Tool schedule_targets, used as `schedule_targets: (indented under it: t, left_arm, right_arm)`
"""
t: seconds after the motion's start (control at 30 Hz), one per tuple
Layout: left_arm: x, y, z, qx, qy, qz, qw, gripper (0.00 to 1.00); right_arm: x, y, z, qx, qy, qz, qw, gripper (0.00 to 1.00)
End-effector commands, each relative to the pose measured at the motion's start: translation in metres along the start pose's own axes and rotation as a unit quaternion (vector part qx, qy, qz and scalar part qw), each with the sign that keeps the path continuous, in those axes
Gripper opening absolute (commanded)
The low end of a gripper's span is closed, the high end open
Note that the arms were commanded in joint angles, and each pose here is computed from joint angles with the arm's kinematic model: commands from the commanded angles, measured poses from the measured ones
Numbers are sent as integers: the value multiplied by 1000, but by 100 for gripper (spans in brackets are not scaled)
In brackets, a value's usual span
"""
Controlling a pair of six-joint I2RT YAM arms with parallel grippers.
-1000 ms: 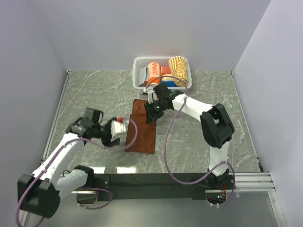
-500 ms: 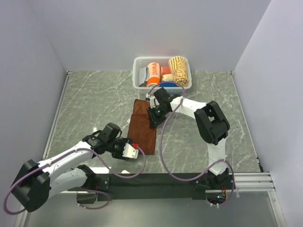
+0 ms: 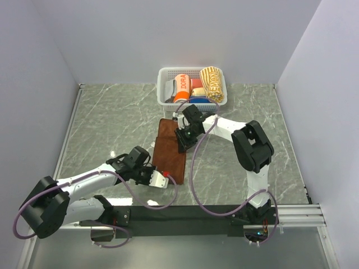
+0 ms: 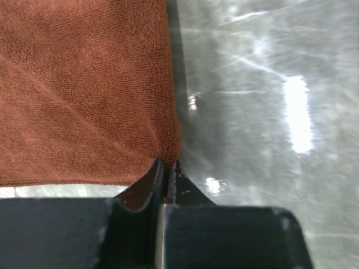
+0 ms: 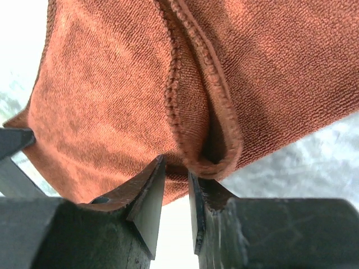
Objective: Roll the towels
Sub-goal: Roll the towel
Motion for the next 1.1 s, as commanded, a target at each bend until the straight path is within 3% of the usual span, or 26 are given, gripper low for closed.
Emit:
schedule_targets:
  t: [0.0, 0.13, 0.47, 0.8, 1.07]
  left_arm:
    - [21, -19, 11, -68, -36, 28, 997, 1]
    - [52, -17, 31, -100, -84, 55, 990, 1]
    - [83, 11, 52, -120, -119, 106, 980, 1]
    - [38, 92, 47, -96, -128, 209, 965, 1]
    - [-2, 144, 29, -71, -114, 246, 960, 4]
  right_arm:
    - [-7, 5, 22, 0, -4, 25, 1000, 31]
    - [-17, 8, 40, 0, -1, 46, 999, 31]
    - [13, 12, 104, 7, -54, 71, 996, 38]
    - [22, 8, 127, 28, -60, 59, 996, 43]
    - [22, 9, 126, 34, -58, 55, 996, 45]
Point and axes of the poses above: each gripper's point midway between its finger pads, its own z axis back along the fingers, its own y axis along the line the jaws close on, x = y × z, the point moved 3 cm from there along z, back along the fingers, and after that the axes turned 11 degrees about -z, right-handed, at the moved point
